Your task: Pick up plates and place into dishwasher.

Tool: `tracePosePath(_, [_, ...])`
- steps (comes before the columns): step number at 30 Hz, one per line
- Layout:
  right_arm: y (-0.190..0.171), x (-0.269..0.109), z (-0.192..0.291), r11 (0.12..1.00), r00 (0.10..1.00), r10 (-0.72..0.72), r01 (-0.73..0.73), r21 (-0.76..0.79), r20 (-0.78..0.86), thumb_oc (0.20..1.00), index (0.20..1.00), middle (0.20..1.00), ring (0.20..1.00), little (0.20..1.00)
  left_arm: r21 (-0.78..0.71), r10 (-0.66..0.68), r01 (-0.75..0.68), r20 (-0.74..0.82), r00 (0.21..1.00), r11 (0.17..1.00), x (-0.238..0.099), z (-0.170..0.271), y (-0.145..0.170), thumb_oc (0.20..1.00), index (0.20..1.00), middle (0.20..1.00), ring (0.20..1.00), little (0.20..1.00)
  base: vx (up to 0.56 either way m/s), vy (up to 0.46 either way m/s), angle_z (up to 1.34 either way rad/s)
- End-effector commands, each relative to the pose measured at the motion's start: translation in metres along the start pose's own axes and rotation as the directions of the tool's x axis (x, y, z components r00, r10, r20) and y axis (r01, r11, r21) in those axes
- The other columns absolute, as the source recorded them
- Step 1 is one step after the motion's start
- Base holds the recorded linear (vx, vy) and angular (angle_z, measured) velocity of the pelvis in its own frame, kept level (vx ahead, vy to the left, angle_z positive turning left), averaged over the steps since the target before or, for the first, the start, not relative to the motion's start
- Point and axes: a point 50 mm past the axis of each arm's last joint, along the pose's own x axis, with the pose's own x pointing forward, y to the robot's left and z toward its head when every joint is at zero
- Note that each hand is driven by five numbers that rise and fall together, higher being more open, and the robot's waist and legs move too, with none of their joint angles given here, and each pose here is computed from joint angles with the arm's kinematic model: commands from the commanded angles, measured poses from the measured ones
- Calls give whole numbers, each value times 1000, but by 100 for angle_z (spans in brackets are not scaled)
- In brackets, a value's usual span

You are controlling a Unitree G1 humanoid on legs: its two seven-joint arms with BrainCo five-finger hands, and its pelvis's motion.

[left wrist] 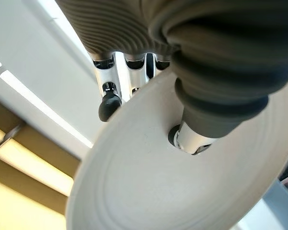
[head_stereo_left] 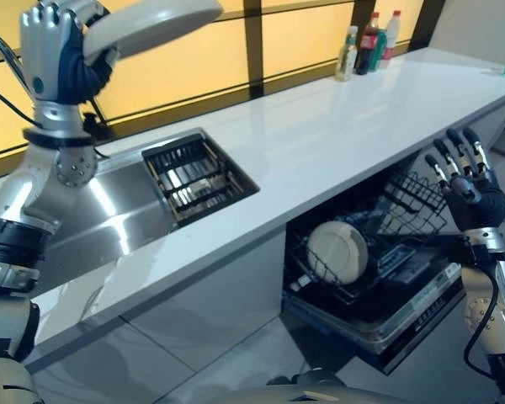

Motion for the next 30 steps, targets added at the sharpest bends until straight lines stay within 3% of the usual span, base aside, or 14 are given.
tracePosePath(1, [20, 14, 31, 996, 976, 81, -69, -63, 204, 1000, 1000, 1000, 1000, 1000, -223, 123, -130, -47, 991, 966, 9, 10, 20, 200, 200, 200, 200, 200, 0, 0, 0])
tracePosePath(9, [47, 25, 22, 985, 969, 168, -159, -62, 180, 1000, 1000, 1000, 1000, 1000, -666, -76, -60, -174, 982, 743, -33, 41, -16, 200, 200, 200, 200, 200, -5, -7, 2])
tracePosePath(14, [65, 34, 14, 977, 963, 211, -213, -10, 169, 1000, 1000, 1000, 1000, 1000, -900, -259, -33, -160, 952, 434, -51, 61, -40, 200, 200, 200, 200, 200, -18, -35, 8])
tracePosePath(17, [76, 39, 10, 968, 960, 236, -246, 48, 153, 1000, 1000, 1000, 1000, 1000, -977, -294, -7, -71, 953, 215, -57, 77, -48, 200, 200, 200, 200, 200, -9, -23, 14])
tracePosePath(20, [90, 40, 4, 936, 951, 276, -299, 184, 141, 1000, 1000, 1000, 1000, 1000, -996, -300, 20, -6, 954, 83, -63, 90, -49, 200, 200, 200, 200, 200, 11, -17, 10])
tracePosePath(25, [101, 36, -2, 909, 947, 297, -319, 270, 119, 1000, 1000, 1000, 1000, 1000, -1000, -371, 23, 29, 928, -20, -75, 98, -57, 200, 200, 200, 200, 200, 26, -26, 11])
tracePosePath(30, [110, 38, -5, 895, 942, 320, -337, 293, 104, 1000, 1000, 1000, 1000, 1000, -999, -442, 28, 41, 896, -38, -91, 101, -68, 200, 200, 200, 200, 200, 3, -26, 5])
